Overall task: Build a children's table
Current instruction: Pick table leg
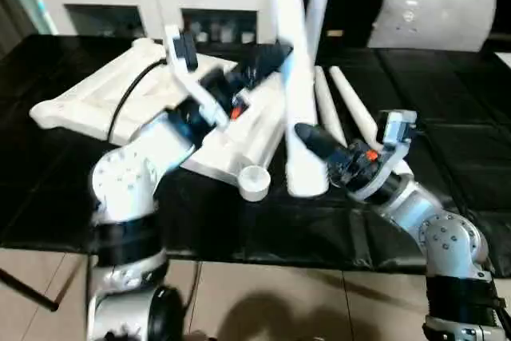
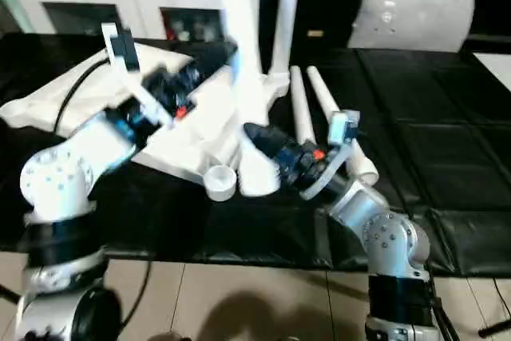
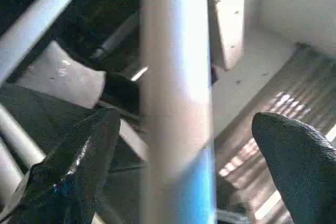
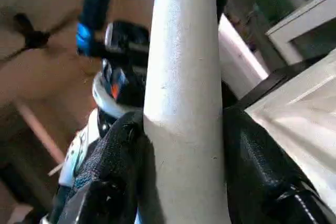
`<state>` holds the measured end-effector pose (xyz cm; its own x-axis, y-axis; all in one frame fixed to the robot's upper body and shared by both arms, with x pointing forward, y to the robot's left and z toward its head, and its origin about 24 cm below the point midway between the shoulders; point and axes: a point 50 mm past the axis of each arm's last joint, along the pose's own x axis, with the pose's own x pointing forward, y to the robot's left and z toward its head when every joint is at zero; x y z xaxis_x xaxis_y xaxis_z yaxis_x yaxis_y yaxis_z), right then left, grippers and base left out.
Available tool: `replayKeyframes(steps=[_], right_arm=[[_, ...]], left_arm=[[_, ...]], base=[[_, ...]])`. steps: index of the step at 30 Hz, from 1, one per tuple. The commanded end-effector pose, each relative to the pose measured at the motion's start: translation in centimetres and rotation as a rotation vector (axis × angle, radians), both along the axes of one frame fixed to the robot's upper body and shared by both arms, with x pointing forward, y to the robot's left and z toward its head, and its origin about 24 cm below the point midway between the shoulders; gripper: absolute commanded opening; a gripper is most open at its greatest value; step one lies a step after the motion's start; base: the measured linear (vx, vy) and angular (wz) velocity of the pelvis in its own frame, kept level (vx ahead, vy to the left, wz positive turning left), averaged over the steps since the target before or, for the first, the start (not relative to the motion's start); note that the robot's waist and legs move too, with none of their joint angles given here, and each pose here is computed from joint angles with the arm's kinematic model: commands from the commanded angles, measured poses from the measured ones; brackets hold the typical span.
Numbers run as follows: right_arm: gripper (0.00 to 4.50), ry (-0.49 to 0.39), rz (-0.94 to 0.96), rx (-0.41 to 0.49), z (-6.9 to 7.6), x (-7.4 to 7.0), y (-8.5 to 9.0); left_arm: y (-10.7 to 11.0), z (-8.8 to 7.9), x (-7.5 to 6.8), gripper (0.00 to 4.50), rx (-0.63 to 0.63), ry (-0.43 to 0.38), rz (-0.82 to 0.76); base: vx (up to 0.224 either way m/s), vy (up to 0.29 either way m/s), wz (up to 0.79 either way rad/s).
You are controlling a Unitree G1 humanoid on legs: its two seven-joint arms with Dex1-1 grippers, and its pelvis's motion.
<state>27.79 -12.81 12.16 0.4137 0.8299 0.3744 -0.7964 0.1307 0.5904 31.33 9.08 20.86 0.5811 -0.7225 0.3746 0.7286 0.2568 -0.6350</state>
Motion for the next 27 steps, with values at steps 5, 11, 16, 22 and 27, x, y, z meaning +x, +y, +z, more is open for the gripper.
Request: replayKeyframes(steps=[5, 11, 16, 22, 27], right_arm=[[1.91, -0.057, 0.037, -0.042, 0.5, -0.1, 0.6], [1.91, -0.142, -0.167, -0.253, -0.4, 1.1, 1.8], [1.91, -0.251, -0.296, -0.424, -1.3, 1.6, 3.3], [1.91, -0.395, -0.486, -0.540, -1.7, 2.5, 4.1], [1.90, -0.483, -0.587, -0.612, -2.3, 2.8, 4.1]], left_arm=[[-0.7, 0.4, -0.4, 4.50, 0.027, 0.012, -0.051], [-0.8, -1.1, -0.1, 4.50, 0.340, -0.075, 0.147], [-1.2, -2.0, 0.1, 4.21, 0.491, -0.115, 0.306], [-1.3, -2.4, 0.3, 3.72, 0.423, -0.013, 0.428], [-1.3, -2.5, 0.6, 3.44, 0.381, -0.006, 0.527]], base=[[0.000, 0.000, 0.00], [0.000, 0.000, 0.00], [0.000, 0.000, 0.00], [0.000, 0.000, 0.00], [0.000, 0.000, 0.00]])
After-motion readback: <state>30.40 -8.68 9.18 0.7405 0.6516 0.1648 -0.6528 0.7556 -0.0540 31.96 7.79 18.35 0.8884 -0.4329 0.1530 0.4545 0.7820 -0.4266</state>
